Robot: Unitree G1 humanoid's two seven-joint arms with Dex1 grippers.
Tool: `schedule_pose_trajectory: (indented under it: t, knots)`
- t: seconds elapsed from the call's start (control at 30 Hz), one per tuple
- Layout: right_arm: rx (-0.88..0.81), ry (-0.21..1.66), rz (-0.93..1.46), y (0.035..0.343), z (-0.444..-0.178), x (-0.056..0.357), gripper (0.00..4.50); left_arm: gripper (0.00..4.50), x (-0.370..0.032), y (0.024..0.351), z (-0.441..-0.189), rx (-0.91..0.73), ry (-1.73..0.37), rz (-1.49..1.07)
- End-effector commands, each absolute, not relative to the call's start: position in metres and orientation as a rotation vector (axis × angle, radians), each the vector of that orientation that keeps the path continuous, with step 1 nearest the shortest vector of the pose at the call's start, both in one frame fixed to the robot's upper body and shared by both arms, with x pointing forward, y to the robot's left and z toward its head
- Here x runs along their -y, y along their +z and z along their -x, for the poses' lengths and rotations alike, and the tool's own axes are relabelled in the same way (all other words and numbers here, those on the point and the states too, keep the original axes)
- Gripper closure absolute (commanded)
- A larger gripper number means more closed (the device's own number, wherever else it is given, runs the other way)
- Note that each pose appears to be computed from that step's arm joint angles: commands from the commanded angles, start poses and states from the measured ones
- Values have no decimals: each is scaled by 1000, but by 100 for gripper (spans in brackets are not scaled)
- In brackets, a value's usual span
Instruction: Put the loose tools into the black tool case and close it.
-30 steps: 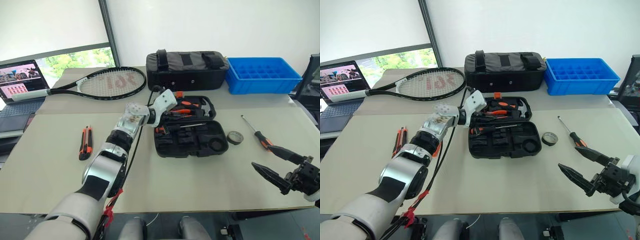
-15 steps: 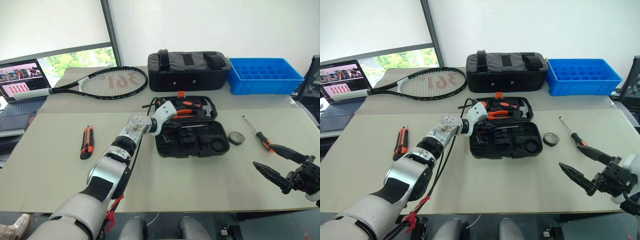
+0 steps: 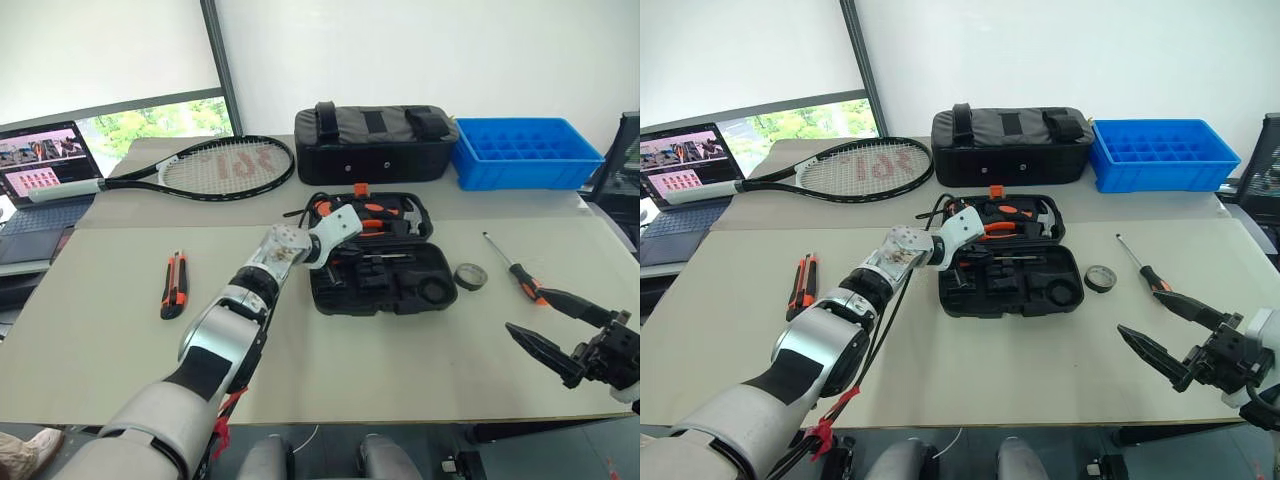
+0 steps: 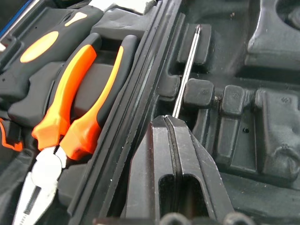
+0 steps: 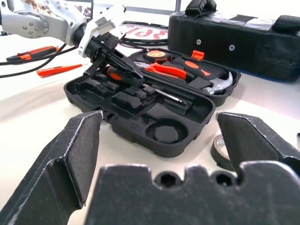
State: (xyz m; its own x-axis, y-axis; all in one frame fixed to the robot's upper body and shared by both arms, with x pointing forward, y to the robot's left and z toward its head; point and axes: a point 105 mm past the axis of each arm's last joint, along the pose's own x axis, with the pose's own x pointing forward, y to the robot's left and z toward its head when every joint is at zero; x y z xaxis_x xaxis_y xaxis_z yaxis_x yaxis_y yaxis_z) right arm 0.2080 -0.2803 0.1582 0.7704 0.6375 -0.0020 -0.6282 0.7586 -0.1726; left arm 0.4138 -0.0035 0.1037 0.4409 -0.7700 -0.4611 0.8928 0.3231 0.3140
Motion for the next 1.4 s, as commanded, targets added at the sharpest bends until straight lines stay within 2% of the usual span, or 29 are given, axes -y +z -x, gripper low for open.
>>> schedule_pose_trajectory:
  t: [0.03, 0.1, 0.33, 0.47, 0.6, 0.67, 0.7, 0.77, 0.8, 0.93, 1.17, 1.33, 1.4]
  knots:
    - [116, 692, 206, 171, -207, 279, 0, 447, -7, 76, -410, -363, -1082, -609]
    - [113, 686, 208, 171, -207, 279, 0, 447, -6, 81, -411, -340, -1076, -588]
    - [46, 657, 187, 163, -211, 285, 0, 447, -12, 130, -418, -160, -1104, -394]
    - [22, 560, 219, 161, -222, 300, 0, 343, -39, 173, -410, -9, -1112, -177]
    - [-36, 505, 178, 155, -239, 314, 0, 190, -62, 210, -366, 120, -1260, -10]
    - [-75, 454, 208, 149, -251, 328, 0, 124, -72, 218, -341, 124, -1342, 19]
    - [-99, 433, 223, 146, -257, 334, 0, 77, -76, 219, -331, 113, -1372, 15]
    - [-150, 382, 256, 143, -271, 349, 0, 18, -86, 217, -316, 77, -1404, -28]
    - [-169, 360, 261, 143, -280, 357, 0, 2, -91, 216, -312, 64, -1394, -50]
    - [-254, 340, 253, 138, -305, 370, 0, 2, -102, 219, -310, 73, -1316, -156]
    - [-405, 349, 234, 120, -335, 370, 0, 2, -111, 210, -288, -16, -1373, -201]
    - [-519, 354, 248, 109, -344, 370, 0, 2, -116, 213, -278, -42, -1394, -227]
    - [-514, 376, 243, 112, -348, 366, 40, 0, -119, 216, -276, -38, -1392, -229]
